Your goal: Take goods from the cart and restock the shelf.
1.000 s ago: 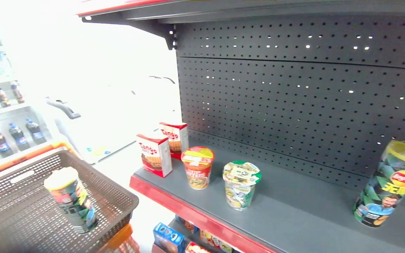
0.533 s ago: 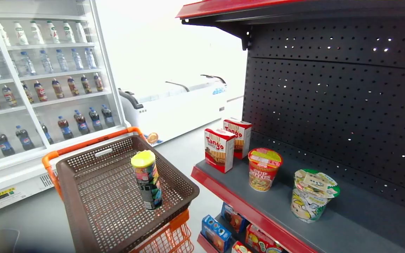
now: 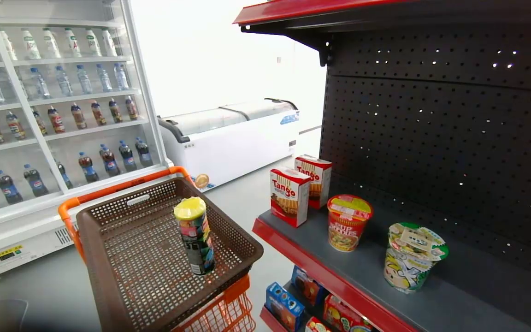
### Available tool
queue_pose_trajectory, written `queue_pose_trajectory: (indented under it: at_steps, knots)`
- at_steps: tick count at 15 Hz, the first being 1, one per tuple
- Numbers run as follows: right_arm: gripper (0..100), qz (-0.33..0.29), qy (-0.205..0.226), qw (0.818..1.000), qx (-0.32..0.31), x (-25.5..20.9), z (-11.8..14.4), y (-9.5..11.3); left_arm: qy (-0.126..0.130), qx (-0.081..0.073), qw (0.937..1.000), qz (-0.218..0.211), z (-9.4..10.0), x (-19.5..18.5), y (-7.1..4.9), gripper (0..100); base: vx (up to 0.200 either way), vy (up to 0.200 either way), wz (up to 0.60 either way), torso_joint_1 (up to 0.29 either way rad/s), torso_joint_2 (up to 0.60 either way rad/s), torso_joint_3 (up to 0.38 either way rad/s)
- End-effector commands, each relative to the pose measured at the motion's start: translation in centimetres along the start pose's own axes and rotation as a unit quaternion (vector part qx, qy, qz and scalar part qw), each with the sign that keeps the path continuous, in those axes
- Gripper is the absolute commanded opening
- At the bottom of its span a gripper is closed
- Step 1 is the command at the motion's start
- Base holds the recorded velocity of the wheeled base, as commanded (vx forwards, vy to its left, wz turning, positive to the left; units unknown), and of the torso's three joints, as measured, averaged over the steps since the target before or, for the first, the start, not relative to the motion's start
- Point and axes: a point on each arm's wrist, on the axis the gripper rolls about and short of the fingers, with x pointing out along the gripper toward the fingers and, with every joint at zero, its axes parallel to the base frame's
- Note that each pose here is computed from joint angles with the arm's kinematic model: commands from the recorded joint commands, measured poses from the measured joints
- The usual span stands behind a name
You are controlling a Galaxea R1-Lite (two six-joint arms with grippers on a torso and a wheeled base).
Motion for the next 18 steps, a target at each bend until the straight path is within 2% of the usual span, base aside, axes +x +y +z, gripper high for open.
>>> queue_pose_trajectory:
  at_steps: [1, 2, 3, 4, 5, 6, 7, 8, 9, 10, 13, 14, 15, 16, 18]
  knots:
    - [100, 0.000, 0.000, 1.000, 0.000, 0.0, 0.0, 0.0, 0.043, 0.010, 0.9990, 0.012, 10.9, 3.0, 0.1, 100, 0.000, 0.000, 0.00, 0.000, 0.00, 0.000]
    - [100, 0.000, 0.000, 1.000, 0.000, 0.0, 0.0, 0.0, 0.075, 0.025, 0.9968, 0.012, 13.9, 6.2, 0.1, 100, 0.000, 0.000, 0.00, 0.000, 0.00, 0.000]
    - [100, 0.000, 0.000, 1.000, 0.000, 0.0, 0.0, 0.0, 0.106, 0.037, 0.9937, 0.007, 13.8, 7.8, 0.1, 100, 0.000, 0.000, 0.00, 0.000, 0.00, 0.000]
    - [100, 0.000, 0.000, 1.000, 0.000, 0.0, 0.0, 0.0, 0.155, 0.068, 0.9856, -0.004, 13.6, 10.8, 0.0, 100, 0.000, 0.000, 0.00, 0.000, 0.00, 0.000]
    - [100, 0.000, 0.000, 1.000, 0.000, 0.0, 0.0, 0.0, 0.178, 0.076, 0.9811, -0.012, 13.3, 12.2, 0.0, 100, 0.000, 0.000, 0.00, 0.000, 0.00, 0.000]
    - [100, 0.000, 0.000, 1.000, 0.000, 0.0, 0.0, 0.0, 0.200, 0.080, 0.9756, -0.040, 12.5, 14.9, -0.4, 100, 0.000, 0.000, 0.00, 0.000, 0.00, 0.000]
    - [100, 0.000, 0.000, 1.000, 0.000, 0.0, 0.0, 0.0, 0.211, 0.076, 0.9721, -0.070, 11.4, 18.0, -1.0, 100, 0.000, 0.000, 0.00, 0.000, 0.00, 0.000]
    - [100, 0.000, 0.000, 1.000, 0.000, 0.0, 0.0, 0.0, 0.221, 0.069, 0.9704, -0.071, 10.6, 20.2, -1.1, 100, 0.000, 0.000, 0.00, 0.000, 0.00, 0.000]
    - [100, 0.000, 0.000, 1.000, 0.000, 0.0, 0.0, 0.0, 0.236, 0.056, 0.9659, -0.091, 9.7, 22.4, -1.3, 100, 0.000, 0.000, 0.00, 0.000, 0.00, 0.000]
    - [100, 0.000, 0.000, 1.000, 0.000, 0.0, 0.0, 0.0, 0.248, 0.055, 0.9617, -0.102, 8.6, 24.6, -1.6, 100, 0.000, 0.000, 0.00, 0.000, 0.00, 0.000]
    - [100, 0.000, 0.000, 1.000, 0.000, 0.0, 0.0, 0.0, 0.254, 0.054, 0.9599, -0.105, 4.7, 29.9, -2.1, 100, 0.000, 0.000, 0.00, 0.000, 0.00, 0.000]
    - [100, 0.000, 0.000, 1.000, 0.000, 0.0, 0.0, 0.0, 0.265, 0.056, 0.9564, -0.109, 3.5, 30.7, -2.3, 100, 0.000, 0.000, 0.00, 0.000, 0.00, 0.000]
    - [100, 0.000, 0.000, 1.000, 0.000, 0.0, 0.0, 0.0, 0.269, 0.056, 0.9550, -0.111, 3.1, 30.9, -2.4, 100, 0.000, 0.000, 0.00, 0.000, 0.00, 0.000]
    - [100, 0.000, 0.000, 1.000, 0.000, 0.0, 0.0, 0.0, 0.284, 0.055, 0.9489, -0.126, 1.6, 31.7, -3.5, 100, 0.000, 0.000, 0.00, 0.000, 0.00, 0.000]
    - [100, 0.000, 0.000, 1.000, 0.000, 0.0, 0.0, 0.0, 0.292, 0.056, 0.9455, -0.133, 0.3, 32.0, -4.1, 100, 0.000, 0.000, 0.00, 0.000, 0.00, 0.000]
